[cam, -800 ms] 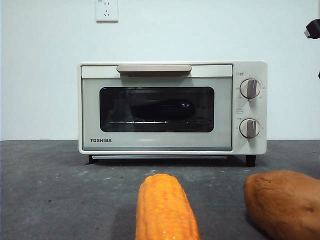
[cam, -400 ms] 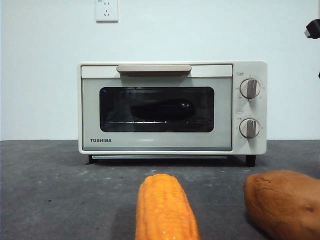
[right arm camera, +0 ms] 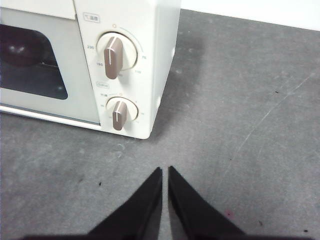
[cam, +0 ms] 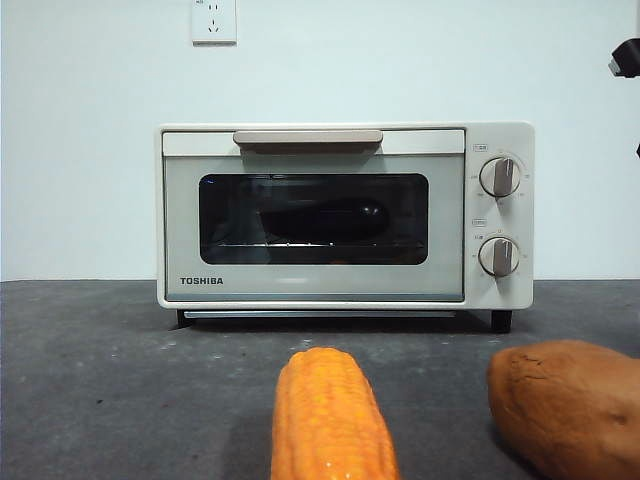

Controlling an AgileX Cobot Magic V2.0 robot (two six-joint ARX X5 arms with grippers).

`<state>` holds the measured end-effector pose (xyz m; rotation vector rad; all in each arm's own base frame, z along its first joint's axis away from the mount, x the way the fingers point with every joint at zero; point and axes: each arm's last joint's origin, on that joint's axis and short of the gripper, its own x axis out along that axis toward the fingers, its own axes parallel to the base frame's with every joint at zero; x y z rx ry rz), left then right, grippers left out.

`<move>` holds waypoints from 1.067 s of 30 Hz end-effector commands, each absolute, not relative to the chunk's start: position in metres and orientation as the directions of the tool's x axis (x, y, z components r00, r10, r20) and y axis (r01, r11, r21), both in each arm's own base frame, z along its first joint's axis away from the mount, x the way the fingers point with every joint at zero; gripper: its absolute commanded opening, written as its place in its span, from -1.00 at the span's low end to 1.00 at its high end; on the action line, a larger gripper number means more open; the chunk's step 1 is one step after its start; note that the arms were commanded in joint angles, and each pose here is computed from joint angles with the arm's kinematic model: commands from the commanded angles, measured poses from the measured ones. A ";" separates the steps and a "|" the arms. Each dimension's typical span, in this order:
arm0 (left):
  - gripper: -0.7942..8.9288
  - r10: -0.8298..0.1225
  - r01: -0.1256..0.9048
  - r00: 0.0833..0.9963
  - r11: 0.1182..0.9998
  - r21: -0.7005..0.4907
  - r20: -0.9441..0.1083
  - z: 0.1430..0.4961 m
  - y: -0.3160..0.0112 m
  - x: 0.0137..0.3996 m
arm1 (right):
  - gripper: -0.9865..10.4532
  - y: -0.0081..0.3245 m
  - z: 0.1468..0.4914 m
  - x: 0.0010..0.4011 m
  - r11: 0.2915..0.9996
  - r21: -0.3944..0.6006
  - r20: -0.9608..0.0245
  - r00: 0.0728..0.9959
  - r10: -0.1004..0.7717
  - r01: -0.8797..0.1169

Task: Take the eggplant from the table,put the eggplant in the oven

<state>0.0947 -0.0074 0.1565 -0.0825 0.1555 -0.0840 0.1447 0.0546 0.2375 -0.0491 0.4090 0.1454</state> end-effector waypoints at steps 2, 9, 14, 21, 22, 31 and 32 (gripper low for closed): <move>-0.82 -0.089 0.078 0.982 0.994 -0.073 -0.165 0.149 -0.007 0.096 | -0.82 0.049 0.251 0.133 0.993 0.010 -0.306 0.945 0.115 -0.118; -0.82 -0.089 0.078 0.982 0.994 -0.073 -0.165 0.149 -0.007 0.096 | -0.82 0.020 0.282 0.083 0.999 -0.006 0.017 0.999 0.037 -0.037; -0.82 -0.089 0.078 0.982 0.994 -0.073 -0.165 0.149 -0.007 0.096 | -0.82 0.005 0.279 0.058 0.999 0.024 0.148 0.988 -0.042 0.039; -0.82 -0.089 0.078 0.982 0.994 -0.073 -0.165 0.149 -0.007 0.096 | -0.82 0.002 0.225 0.076 0.999 -0.011 0.031 0.999 0.038 -0.038; -0.82 -0.089 0.078 0.983 0.994 -0.073 -0.163 0.149 -0.007 0.096 | -0.82 0.002 0.215 0.079 0.999 -0.009 0.001 0.999 0.054 -0.054; -0.82 -0.089 0.078 0.983 0.994 -0.073 -0.162 0.149 -0.007 0.096 | -0.82 0.003 0.151 0.095 0.996 0.028 -0.178 0.980 0.084 -0.080; -0.82 -0.089 0.078 0.983 0.994 -0.073 -0.163 0.149 -0.007 0.096 | -0.82 0.003 0.153 0.095 0.997 0.026 -0.159 0.984 0.083 -0.079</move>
